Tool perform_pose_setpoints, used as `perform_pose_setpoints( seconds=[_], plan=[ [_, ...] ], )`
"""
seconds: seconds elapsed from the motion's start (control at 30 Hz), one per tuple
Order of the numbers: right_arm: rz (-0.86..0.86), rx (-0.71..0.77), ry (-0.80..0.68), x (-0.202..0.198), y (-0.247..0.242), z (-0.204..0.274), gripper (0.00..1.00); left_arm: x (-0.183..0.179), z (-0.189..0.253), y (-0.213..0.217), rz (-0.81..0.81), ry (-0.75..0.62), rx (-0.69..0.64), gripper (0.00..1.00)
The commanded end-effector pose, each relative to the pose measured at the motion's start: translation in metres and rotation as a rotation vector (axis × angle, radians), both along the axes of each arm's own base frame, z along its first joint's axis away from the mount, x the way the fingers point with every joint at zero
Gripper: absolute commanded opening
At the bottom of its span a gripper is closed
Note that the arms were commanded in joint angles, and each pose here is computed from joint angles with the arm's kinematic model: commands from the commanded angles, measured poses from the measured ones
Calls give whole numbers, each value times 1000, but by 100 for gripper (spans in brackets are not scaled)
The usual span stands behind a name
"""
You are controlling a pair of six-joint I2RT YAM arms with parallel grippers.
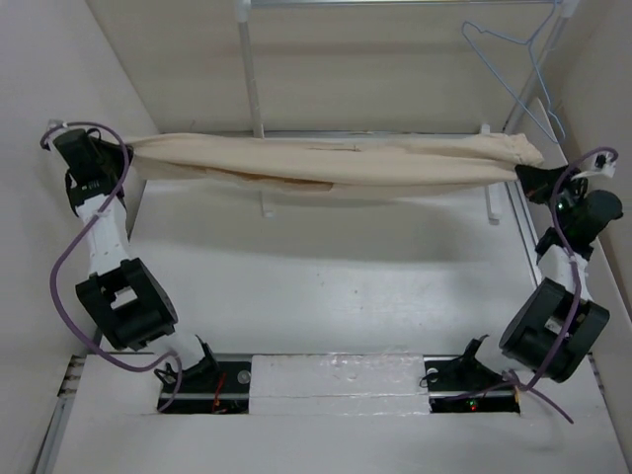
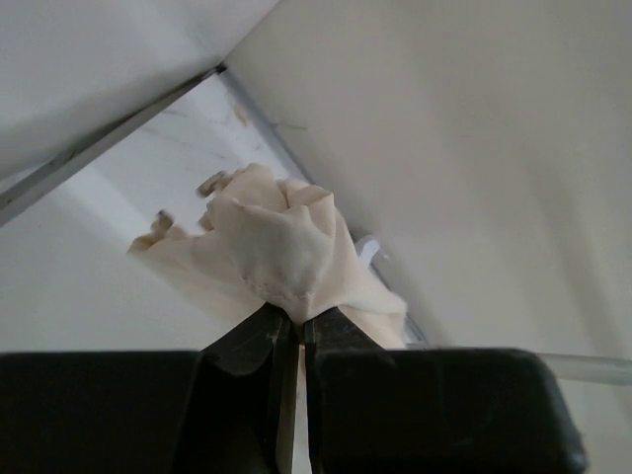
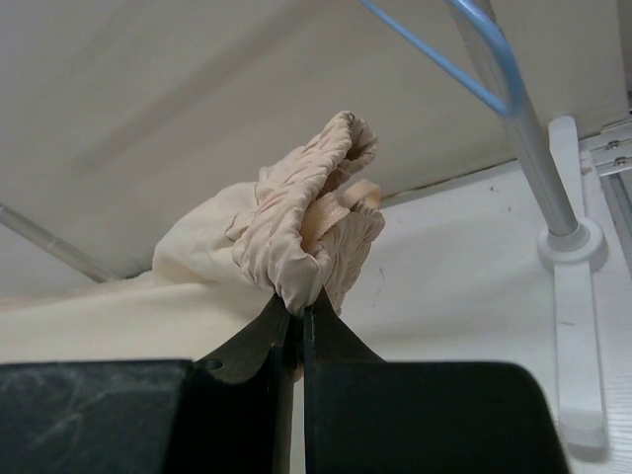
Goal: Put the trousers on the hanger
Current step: Fold the trousers at the center of the board.
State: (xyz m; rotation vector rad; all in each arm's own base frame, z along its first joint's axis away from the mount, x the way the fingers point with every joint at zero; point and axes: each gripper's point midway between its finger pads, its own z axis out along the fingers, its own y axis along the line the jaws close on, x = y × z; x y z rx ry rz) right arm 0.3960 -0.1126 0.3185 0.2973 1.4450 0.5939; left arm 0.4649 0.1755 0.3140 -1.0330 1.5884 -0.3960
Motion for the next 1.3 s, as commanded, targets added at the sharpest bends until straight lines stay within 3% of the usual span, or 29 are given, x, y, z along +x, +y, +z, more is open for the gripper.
perform_pose_setpoints(
  seconds=[0.0, 0.13, 0.17, 0.27, 0.47, 0.67, 0.7, 0.73, 0.77, 0.87, 0.9, 1.07, 1.1, 1.17, 1.2, 1.27],
  plan=[
    [-119, 24, 37, -13, -31, -68, 0, -25, -39, 25, 109, 6, 2, 0],
    [-207, 123, 145, -48, -55, -143, 0, -59, -113, 18, 148, 81, -67, 0],
    [-231, 168, 230, -54, -61, -168, 0, -80, -147, 19, 183, 162, -76, 0],
    [-245, 141, 267, -54, -66, -175, 0, -102, -173, 23, 215, 211, -100, 0],
    [-374, 140, 440, -82, -79, -216, 0, -153, -204, 29, 339, 369, -9, 0],
    [-439, 167, 512, -101, -86, -229, 1, -178, -215, 39, 439, 470, 13, 0],
    [-442, 163, 523, -102, -86, -230, 6, -186, -220, 42, 473, 519, 15, 3],
    [-466, 163, 535, -106, -91, -230, 12, -190, -223, 43, 482, 558, 8, 13],
    [-477, 160, 542, -108, -92, -229, 34, -186, -213, 48, 502, 543, 4, 36],
    [-512, 120, 507, -109, -97, -207, 72, -180, -195, 45, 517, 494, -8, 69],
    [-523, 104, 498, -110, -98, -200, 76, -177, -189, 43, 520, 481, -3, 77],
    [-545, -28, 431, -110, -99, -155, 83, -131, -123, 4, 371, 309, 106, 79],
    [-570, -53, 464, -114, -101, -159, 83, -100, -83, -50, 203, 179, 210, 78],
    [-567, -50, 485, -115, -96, -169, 84, -93, -74, -72, 149, 134, 241, 77],
    [-582, -47, 501, -118, -98, -176, 84, -80, -70, -129, 7, 96, 267, 76],
    [-575, -28, 537, -121, -94, -196, 85, -73, -74, -178, -77, 77, 274, 76]
  ],
)
